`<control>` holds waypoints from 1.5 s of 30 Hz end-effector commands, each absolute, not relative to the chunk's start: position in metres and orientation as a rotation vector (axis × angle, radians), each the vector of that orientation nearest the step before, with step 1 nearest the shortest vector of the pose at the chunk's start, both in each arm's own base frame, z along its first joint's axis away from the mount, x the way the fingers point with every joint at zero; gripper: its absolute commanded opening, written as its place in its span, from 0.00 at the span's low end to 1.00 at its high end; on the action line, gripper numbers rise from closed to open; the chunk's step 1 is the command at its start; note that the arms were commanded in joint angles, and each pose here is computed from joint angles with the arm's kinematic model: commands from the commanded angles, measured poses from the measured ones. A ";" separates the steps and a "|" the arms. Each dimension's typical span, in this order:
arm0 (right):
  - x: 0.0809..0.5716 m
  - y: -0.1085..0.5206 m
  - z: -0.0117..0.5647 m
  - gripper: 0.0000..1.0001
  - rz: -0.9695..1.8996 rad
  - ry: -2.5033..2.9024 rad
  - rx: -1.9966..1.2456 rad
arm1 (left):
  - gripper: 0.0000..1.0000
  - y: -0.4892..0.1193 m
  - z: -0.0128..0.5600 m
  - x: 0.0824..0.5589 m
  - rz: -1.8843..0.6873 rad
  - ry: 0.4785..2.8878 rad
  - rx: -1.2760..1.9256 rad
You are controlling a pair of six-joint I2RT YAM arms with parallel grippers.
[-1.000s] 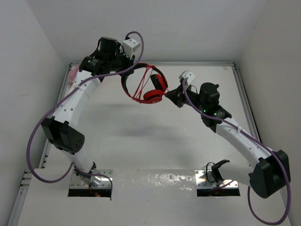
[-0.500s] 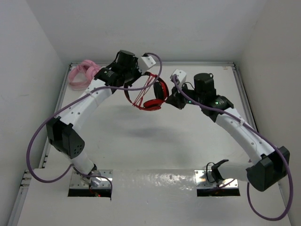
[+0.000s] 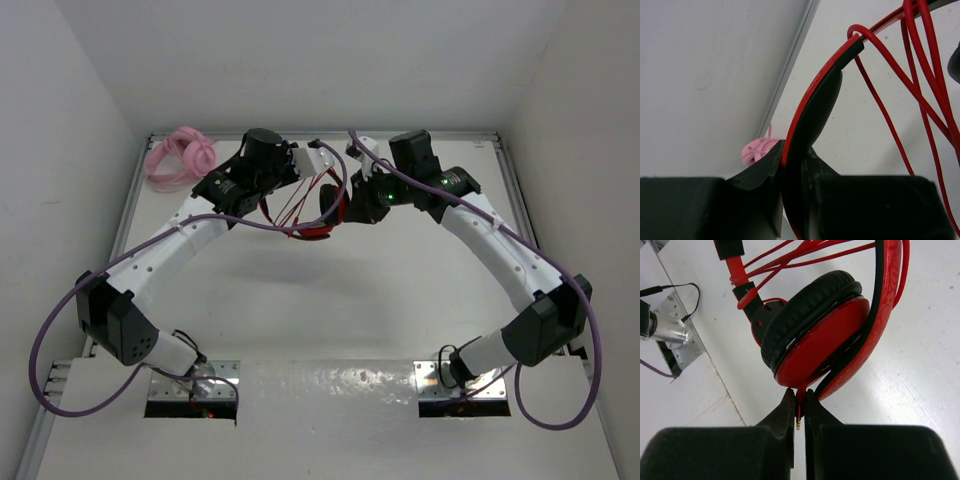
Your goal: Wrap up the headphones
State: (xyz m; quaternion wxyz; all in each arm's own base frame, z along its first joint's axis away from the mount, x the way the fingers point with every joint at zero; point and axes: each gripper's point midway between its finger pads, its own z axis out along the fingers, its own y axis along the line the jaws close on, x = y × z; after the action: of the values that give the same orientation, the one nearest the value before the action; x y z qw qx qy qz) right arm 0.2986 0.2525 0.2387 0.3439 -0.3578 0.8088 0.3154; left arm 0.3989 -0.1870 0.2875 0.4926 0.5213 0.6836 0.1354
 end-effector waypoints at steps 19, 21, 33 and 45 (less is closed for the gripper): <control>0.393 0.264 0.256 0.03 0.654 2.144 -0.514 | 0.00 -0.237 0.197 0.323 -0.350 2.058 1.289; 0.395 0.261 0.255 0.04 0.643 2.139 -0.489 | 0.00 -0.236 0.198 0.325 -0.414 2.118 1.201; 0.409 0.249 0.316 0.64 0.604 1.944 -0.372 | 0.00 -0.235 0.204 0.338 -0.686 2.250 0.909; 0.402 0.201 0.301 0.71 0.419 1.951 -0.341 | 0.00 -0.174 0.217 0.393 -0.423 2.256 0.662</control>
State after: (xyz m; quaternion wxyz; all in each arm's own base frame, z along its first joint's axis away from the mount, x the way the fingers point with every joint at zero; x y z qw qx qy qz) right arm 0.4027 0.2123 0.2842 0.4957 -0.1412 0.8344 0.1954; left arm 0.3545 -0.1925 0.1773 0.2902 0.3028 0.8892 -0.1827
